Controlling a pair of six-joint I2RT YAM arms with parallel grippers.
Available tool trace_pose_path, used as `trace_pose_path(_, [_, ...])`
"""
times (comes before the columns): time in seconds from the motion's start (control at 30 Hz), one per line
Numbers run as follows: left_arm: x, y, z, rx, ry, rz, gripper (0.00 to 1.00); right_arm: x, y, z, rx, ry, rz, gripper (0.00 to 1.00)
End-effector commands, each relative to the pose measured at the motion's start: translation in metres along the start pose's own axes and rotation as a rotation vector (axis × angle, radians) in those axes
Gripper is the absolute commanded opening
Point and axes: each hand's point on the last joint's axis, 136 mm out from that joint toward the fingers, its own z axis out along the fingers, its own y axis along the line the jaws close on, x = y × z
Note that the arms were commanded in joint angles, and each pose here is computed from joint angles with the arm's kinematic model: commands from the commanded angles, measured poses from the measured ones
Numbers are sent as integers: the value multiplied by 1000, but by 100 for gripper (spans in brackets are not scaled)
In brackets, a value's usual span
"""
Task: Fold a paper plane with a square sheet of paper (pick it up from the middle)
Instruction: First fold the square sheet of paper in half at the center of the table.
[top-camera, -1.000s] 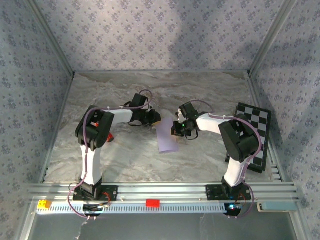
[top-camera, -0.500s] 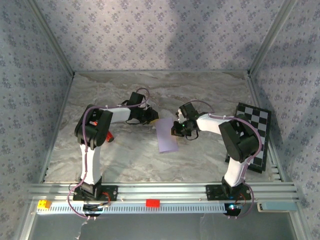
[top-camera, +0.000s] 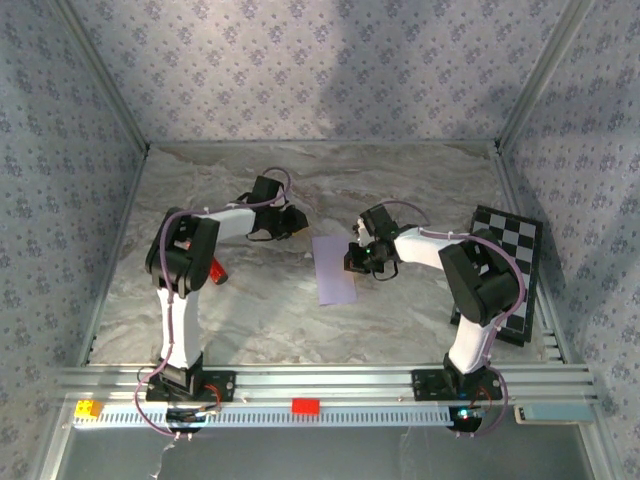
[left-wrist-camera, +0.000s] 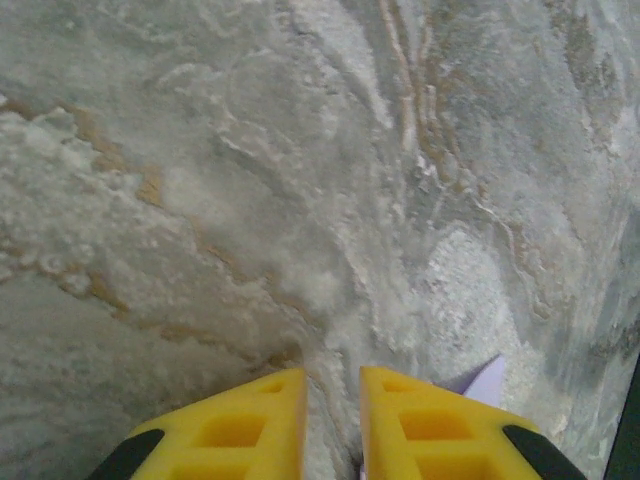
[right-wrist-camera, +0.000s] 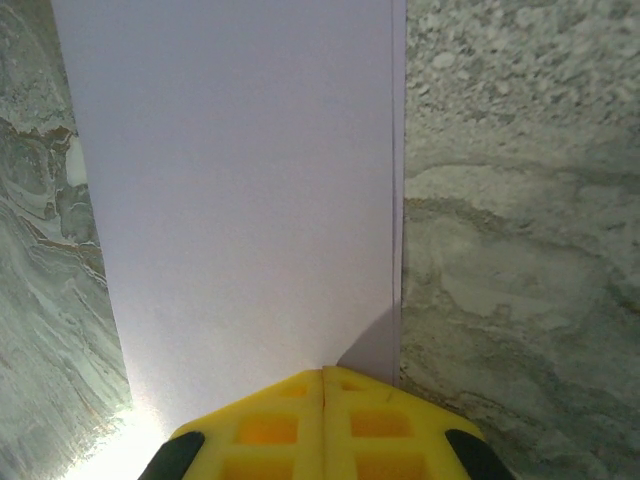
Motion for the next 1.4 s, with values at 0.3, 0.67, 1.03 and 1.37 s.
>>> trace_pose_path(0.3, [56,-75,-42,123,27,156,21,61,-76,6,302,178,111,0])
trace_pose_path(0.67, [98,-70,-31,149,74,120,21,61,-74,5,299,175,98,0])
trace_pose_path(1.03, [94,-77,-9,182,94,99,20,62,-76,1,304,169,97,0])
trace_pose_path(1.37, [84,-50,19,127,105,56,17,62,-78,0,308,169,100,0])
